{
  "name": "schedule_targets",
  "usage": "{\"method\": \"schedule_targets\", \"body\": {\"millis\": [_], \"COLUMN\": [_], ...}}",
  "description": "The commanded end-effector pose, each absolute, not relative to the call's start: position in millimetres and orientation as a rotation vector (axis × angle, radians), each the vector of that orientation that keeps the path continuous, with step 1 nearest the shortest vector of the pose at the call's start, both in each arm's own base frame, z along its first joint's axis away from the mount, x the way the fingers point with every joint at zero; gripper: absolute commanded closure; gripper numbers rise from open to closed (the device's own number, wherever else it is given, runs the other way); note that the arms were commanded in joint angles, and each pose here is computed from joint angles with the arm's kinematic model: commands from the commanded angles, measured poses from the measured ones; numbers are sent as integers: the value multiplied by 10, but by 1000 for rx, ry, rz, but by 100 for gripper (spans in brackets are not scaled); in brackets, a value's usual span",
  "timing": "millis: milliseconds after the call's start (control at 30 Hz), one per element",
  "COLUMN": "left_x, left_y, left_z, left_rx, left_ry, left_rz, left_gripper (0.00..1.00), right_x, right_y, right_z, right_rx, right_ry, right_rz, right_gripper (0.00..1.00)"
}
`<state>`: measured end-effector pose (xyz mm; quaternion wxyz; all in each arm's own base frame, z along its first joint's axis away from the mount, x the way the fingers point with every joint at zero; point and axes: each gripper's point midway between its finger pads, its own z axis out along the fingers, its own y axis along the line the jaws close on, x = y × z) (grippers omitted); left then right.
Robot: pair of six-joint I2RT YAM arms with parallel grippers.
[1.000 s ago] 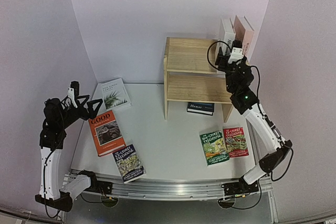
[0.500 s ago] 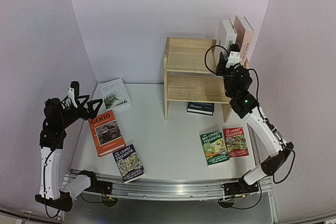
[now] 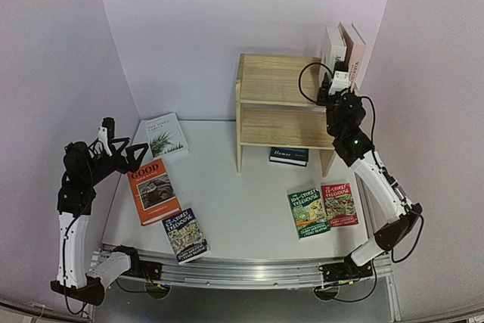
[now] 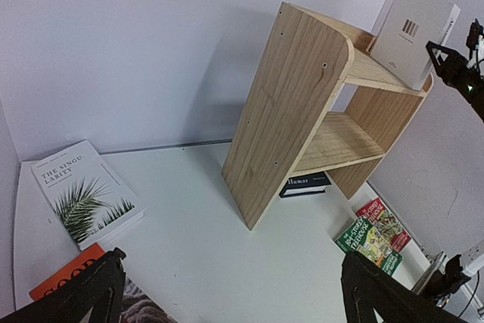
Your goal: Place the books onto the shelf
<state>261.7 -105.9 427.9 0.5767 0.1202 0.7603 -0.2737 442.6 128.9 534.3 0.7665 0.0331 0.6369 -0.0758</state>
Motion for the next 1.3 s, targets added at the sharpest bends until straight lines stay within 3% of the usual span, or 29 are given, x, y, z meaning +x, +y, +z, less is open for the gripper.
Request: {"method": "schedule_targets", "body": {"millis": [0,167,300,433,767,1000,1267], "left_x": [2567,2566,2551,2549,2553,2562,2519], "left_y": [-1077,-1074,-1070,-1073,-1089,-1100,-1092], "left_z": [4356,4366,4374,4368,4349,4316,4321], "left_rx": [296,290,289,290,289,285,280], "left_ry": [1745,1744,1741,1742,1746,1755,1746], "left_rz": [-649,-653,-651,-653,-669,-683,-683], "left_gripper": [0,0,0,0,0,0,0], "right_x": [4525,4568,4527,4457,4209,4045,3672], "right_y": [1129,1206,1204,1207,1120,1074,1168], "right_z": [5452,5450,5431,5469,5452,5384,5281], "right_rx": [114,103,116,114,138,142,98], "right_ry": [1354,1350,1352,1342,1341,1353,1414], "right_rz": [-152,-91,-55,-19,48,87,305], "right_gripper": [72,63,47,38,27,26,17]}}
